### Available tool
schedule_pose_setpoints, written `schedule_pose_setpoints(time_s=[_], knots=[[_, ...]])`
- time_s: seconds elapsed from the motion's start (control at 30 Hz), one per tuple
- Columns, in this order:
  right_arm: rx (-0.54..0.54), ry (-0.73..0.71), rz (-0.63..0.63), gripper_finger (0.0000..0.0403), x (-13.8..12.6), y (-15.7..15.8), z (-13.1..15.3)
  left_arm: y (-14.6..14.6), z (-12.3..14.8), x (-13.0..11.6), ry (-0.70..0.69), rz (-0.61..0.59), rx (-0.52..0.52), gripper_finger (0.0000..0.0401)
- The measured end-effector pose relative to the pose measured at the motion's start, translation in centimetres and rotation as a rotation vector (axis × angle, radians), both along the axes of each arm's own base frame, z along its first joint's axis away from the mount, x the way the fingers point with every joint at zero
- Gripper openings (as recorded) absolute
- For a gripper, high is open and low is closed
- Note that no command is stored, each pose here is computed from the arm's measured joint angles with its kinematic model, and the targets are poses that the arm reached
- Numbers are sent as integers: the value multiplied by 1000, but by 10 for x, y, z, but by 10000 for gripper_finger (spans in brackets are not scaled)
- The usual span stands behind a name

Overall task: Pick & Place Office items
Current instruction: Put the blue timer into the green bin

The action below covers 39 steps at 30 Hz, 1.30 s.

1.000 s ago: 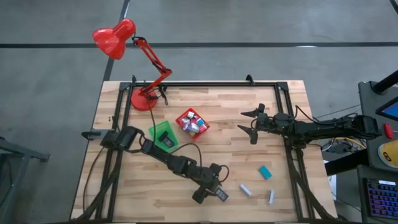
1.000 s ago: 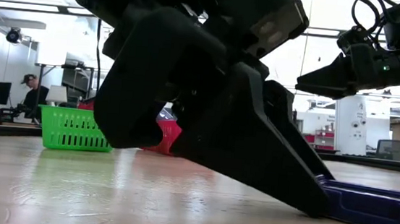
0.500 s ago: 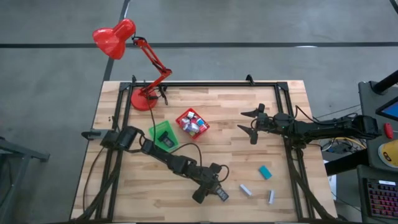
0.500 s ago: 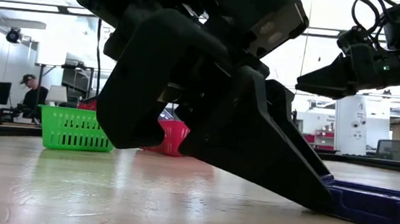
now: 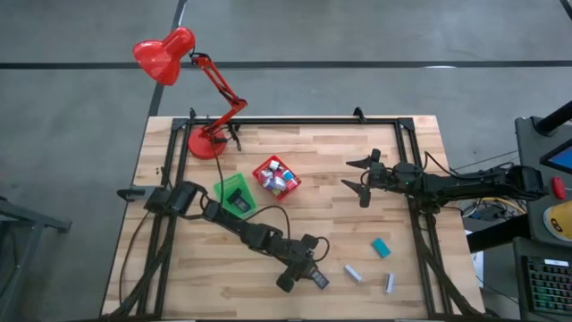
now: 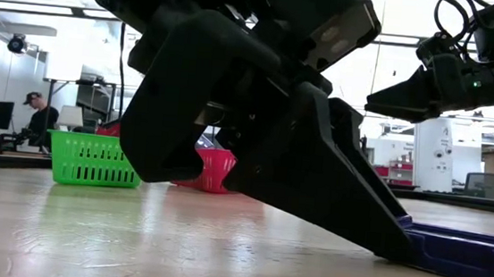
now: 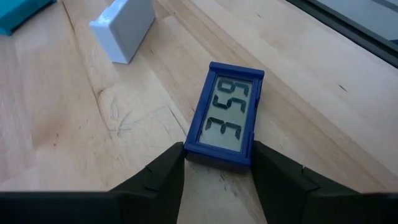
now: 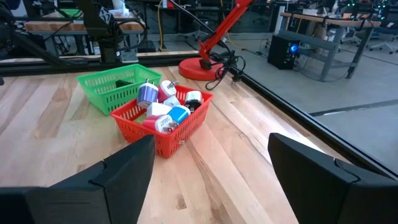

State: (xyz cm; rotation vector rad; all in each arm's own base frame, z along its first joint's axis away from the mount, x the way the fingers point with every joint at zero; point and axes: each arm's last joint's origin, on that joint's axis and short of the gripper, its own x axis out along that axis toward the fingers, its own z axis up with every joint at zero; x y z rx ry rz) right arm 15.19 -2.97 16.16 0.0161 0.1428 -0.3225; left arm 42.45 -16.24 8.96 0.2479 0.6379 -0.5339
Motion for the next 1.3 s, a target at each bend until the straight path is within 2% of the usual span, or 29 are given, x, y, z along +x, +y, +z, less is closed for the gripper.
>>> schedule_pose_setpoints(time_s=[0.67,0.97,1.1,1.3], knots=[[0,0,0,308,0,0,0,5,1,1,13,23,-14,170],[0,0,0,312,0,0,0,18,29,2,-12,68,-25,170],[0,1,0,308,0,0,0,28,41,-1,11,130,20,170],[0,3,0,304,0,0,0,46,63,-10,64,291,96,170]])
